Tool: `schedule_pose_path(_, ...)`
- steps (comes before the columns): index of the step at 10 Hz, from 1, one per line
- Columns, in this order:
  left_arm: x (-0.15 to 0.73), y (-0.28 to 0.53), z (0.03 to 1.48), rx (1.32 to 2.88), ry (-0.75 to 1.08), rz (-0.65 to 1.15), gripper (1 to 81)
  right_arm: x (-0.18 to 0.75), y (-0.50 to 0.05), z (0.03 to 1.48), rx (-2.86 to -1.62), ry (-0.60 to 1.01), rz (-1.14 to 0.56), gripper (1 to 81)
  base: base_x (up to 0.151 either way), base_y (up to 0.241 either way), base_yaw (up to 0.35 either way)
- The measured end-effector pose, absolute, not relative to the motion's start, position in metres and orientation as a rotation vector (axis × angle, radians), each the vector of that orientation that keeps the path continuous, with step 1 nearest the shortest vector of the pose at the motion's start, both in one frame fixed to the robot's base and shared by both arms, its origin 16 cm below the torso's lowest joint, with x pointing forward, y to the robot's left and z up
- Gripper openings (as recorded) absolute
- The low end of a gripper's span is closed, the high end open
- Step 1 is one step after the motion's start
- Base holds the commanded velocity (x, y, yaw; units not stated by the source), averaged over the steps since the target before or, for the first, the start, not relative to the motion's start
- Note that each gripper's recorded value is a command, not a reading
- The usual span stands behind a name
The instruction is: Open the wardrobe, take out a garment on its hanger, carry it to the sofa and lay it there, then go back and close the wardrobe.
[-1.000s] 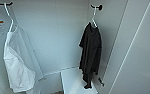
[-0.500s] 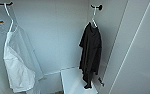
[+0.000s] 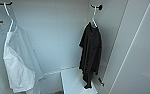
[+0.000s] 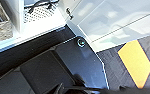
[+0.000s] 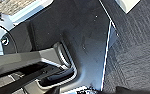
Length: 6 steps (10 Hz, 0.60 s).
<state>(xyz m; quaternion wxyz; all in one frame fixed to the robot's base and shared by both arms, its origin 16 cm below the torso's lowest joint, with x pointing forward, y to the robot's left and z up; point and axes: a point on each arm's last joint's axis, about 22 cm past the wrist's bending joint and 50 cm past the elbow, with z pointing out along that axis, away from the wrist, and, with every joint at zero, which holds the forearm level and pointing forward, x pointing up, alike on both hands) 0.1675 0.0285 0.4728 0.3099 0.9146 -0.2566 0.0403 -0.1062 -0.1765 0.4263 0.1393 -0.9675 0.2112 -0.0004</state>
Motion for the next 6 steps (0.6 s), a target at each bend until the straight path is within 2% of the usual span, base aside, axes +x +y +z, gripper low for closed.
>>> schedule_pose_path(6, 0.258, -0.039, 0.550, 2.245, -0.783, 0.186, 81.1, -0.102, -0.175, 0.426, -2.794, 0.614, -0.006, 81.1, 0.000, 0.000, 0.000)
